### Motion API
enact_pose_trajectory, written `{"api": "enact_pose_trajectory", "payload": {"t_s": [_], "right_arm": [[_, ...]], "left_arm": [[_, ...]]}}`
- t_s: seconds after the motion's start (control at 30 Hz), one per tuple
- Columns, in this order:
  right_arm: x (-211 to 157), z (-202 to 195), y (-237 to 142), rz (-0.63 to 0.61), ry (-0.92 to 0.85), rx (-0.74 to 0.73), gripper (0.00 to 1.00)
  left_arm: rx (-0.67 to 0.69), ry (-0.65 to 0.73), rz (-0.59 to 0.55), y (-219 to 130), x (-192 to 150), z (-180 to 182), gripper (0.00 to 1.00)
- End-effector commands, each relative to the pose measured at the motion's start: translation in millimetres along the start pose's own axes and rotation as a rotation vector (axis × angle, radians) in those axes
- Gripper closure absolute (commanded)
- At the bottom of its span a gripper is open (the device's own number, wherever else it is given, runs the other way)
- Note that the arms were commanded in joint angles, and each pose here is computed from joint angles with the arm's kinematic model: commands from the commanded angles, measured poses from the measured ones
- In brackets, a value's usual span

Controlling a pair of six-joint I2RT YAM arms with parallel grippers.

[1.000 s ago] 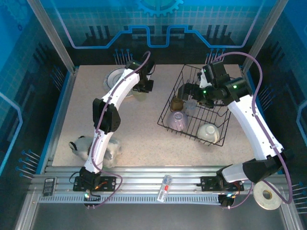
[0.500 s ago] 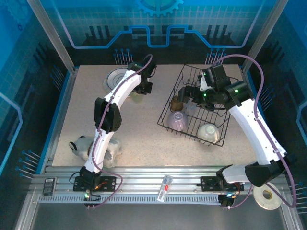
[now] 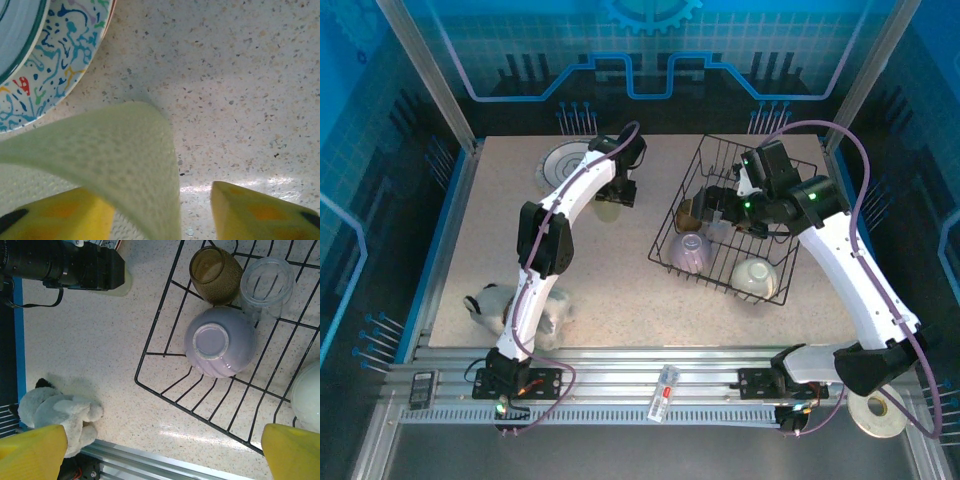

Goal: Unload the mixed dishes from the dish rack

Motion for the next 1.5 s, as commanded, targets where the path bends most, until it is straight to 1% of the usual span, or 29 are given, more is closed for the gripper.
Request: {"api": "enact_pose_trajectory", "payload": {"t_s": [0.0,0.07,0.33,0.47,0.6,0.67,0.87,1.07,1.27,1.37,1.47], "right_arm": [[-3.7,1.3,-3.5,-0.012,-0.011,0.008,0.00],[-3.2,1.4,-2.8,-0.013,-0.013,0.011,0.00],[-1.7,-0.1,3.4,-0.010,-0.020,0.014,0.00],[0.1,0.1,6.4,-0.011,-0.023,0.017,0.00],[1.9,0.1,9.6,-0.008,-0.025,0.020,0.00],[2.8,0.2,11.9,-0.006,-0.027,0.022,0.00],[12.2,2.3,16.4,-0.018,-0.033,0.032,0.00],[25.5,6.7,24.4,-0.017,-0.041,0.037,0.00],[36.1,0.4,45.5,-0.014,-0.030,-0.023,0.00],[40.0,-4.3,56.7,-0.010,-0.026,-0.058,0.00],[43.7,-8.3,64.9,-0.029,-0.032,-0.081,0.00]], "left_arm": [[-0.038,-0.014,-0.076,-38.7,2.0,1.5,0.39],[-0.052,-0.016,-0.089,-47.5,1.5,1.7,0.35],[-0.091,-0.020,-0.141,-85.9,-4.0,3.9,0.24],[-0.110,-0.014,-0.165,-104.7,-8.3,4.9,0.14],[-0.134,-0.021,-0.200,-124.0,-12.9,6.3,0.07],[-0.155,-0.024,-0.215,-132.8,-16.2,5.8,0.01],[-0.210,-0.028,-0.249,-154.2,-32.1,4.1,0.01],[-0.294,-0.044,-0.327,-183.8,-51.5,1.7,0.01],[-0.423,-0.119,-0.423,-211.9,-71.6,-3.1,0.01],[-0.481,-0.115,-0.469,-222.1,-83.4,-5.9,0.01],[-0.532,-0.108,-0.490,-230.3,-96.8,-8.7,0.01]]}}
Point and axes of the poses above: each hand's point on the last joint's axis, 136 mm out from that joint toward the fingers, its own y axis out along the fingers, its own z axis along the line the jaws close on, x = y × z, the point moved 6 cm from there along -y, back along the fingers, and after that the axes turned 12 degrees about y, right-handed, at the moved point
